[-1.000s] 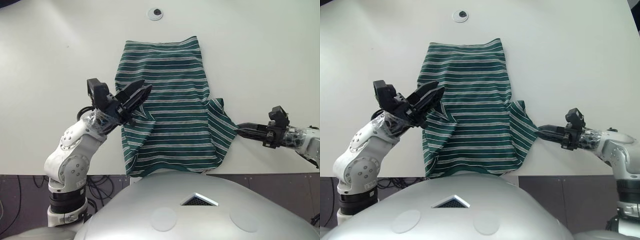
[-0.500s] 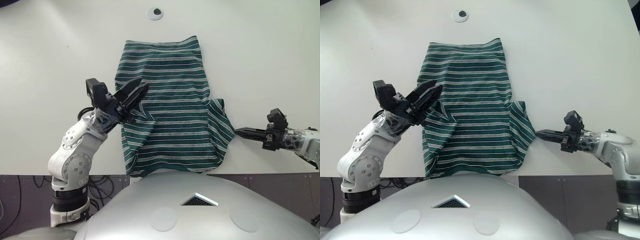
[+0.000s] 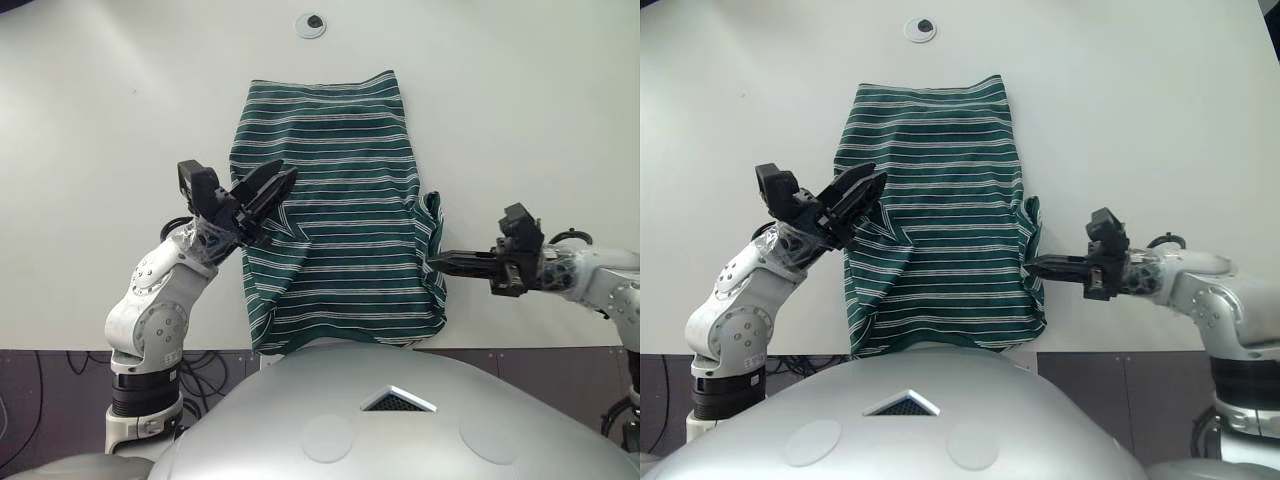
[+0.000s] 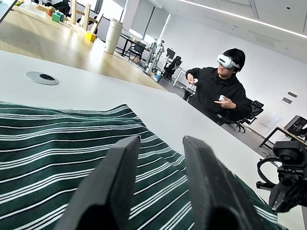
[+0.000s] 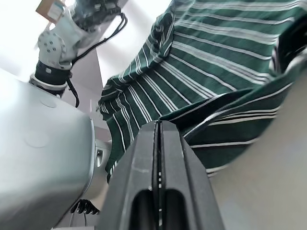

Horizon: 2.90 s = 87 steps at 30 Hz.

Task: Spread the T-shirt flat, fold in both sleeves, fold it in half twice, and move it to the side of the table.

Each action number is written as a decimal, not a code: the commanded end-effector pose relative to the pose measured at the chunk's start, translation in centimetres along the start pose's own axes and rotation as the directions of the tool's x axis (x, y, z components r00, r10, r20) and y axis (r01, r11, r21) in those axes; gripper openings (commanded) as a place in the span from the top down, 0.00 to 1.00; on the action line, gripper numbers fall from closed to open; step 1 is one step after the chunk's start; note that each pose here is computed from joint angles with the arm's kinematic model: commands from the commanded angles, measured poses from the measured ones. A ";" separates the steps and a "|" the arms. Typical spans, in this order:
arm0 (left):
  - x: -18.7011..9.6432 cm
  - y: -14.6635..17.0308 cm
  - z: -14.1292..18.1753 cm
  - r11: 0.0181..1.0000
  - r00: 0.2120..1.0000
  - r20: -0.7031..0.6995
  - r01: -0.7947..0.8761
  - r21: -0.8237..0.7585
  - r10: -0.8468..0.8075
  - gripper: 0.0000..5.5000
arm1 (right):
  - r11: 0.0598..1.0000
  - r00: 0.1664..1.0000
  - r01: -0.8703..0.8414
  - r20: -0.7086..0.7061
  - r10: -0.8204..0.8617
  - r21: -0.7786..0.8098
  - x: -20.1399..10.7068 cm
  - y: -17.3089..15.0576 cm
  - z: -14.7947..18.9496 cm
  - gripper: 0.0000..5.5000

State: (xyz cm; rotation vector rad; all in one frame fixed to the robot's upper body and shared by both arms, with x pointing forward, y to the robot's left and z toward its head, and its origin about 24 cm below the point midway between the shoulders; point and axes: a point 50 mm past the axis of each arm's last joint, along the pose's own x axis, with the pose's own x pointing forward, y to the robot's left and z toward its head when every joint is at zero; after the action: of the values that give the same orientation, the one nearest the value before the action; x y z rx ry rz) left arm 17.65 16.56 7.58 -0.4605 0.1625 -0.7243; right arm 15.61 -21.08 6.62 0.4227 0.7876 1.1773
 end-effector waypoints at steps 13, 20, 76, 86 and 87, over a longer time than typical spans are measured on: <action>-0.1 0.7 1.0 0.999 1.000 0.012 -0.009 0.035 0.009 0.70 | 0.998 0.999 -0.039 0.034 0.037 0.053 6.4 -0.2 0.0 1.00; -2.4 1.1 1.0 0.956 0.998 -0.060 -0.011 0.293 0.030 0.70 | 0.999 0.997 -0.045 0.058 0.044 0.019 5.3 0.0 0.7 0.77; -11.0 -4.4 -1.7 0.605 0.683 -0.669 0.674 0.423 -0.293 1.00 | 0.653 0.978 -0.208 -0.155 0.140 -0.728 0.2 1.4 -4.3 1.00; -5.2 2.4 3.2 0.751 0.909 -0.367 0.381 0.539 -0.197 1.00 | 0.778 0.950 0.030 0.260 0.174 -0.627 2.4 -1.8 4.8 1.00; -4.6 3.3 3.5 0.758 0.932 -0.322 0.330 0.563 -0.166 1.00 | 0.759 0.949 0.100 0.290 0.121 -0.643 2.6 -2.7 5.6 1.00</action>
State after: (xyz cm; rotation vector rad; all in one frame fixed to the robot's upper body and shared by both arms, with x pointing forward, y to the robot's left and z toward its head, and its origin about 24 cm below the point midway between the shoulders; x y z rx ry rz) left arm 15.53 22.64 9.33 0.2559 0.1352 -1.1345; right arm 19.93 -18.90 7.63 0.0847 0.0829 1.3633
